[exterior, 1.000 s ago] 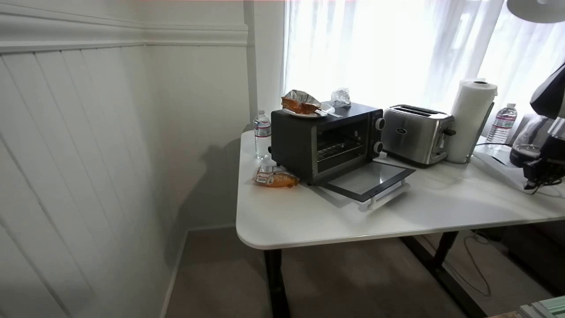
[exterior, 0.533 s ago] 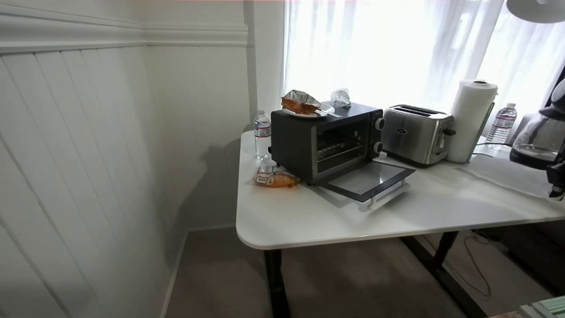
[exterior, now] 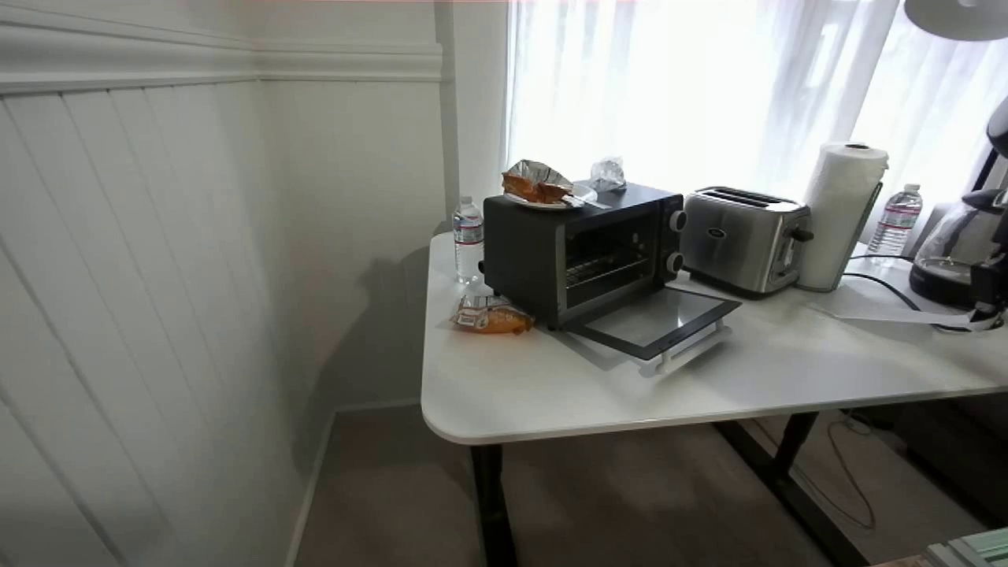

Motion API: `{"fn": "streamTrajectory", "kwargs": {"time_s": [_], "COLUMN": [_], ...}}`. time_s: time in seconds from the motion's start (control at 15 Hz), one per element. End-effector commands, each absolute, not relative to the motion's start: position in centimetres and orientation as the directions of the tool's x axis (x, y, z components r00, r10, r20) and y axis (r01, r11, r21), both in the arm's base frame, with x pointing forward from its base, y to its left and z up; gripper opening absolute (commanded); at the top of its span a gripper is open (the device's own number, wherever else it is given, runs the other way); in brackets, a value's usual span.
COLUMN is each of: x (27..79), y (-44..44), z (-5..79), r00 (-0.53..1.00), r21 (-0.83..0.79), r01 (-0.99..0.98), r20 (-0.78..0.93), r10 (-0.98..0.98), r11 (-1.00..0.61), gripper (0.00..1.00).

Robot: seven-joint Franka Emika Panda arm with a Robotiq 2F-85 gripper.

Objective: Cut out the paper towel and put it on the cupboard

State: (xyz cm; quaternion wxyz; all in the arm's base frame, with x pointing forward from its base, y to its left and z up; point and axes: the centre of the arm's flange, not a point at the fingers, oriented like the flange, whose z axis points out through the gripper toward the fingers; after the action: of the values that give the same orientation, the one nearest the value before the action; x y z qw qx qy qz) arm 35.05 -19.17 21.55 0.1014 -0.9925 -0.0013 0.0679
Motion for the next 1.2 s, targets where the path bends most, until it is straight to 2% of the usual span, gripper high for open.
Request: {"fn": "streamTrajectory", "kwargs": {"time_s": [0.0,0.27,0.4,1.07,1.13], "x": [33.8,33.2,33.6,37.3,37.5], "y": [-17.3,-16.9,-16.9,-15.0,-14.9], "z": [24.8,25.6,25.3,22.5,22.3], "r00": [0.966,0.912,0.902,0.898,0.899], "r21": [-0.287,-0.376,-0.372,-0.345,-0.340], "r01": [0.123,0.277,0.325,0.426,0.429], "r20": [-0.184,-0.187,-0.155,0.051,0.065], "r10": [0.181,0.365,0.403,0.437,0.434], "r11": [-0.950,-0.884,-0.870,-0.836,-0.837], "gripper": [0.00,0.00,0.00,0.00,0.04]}}
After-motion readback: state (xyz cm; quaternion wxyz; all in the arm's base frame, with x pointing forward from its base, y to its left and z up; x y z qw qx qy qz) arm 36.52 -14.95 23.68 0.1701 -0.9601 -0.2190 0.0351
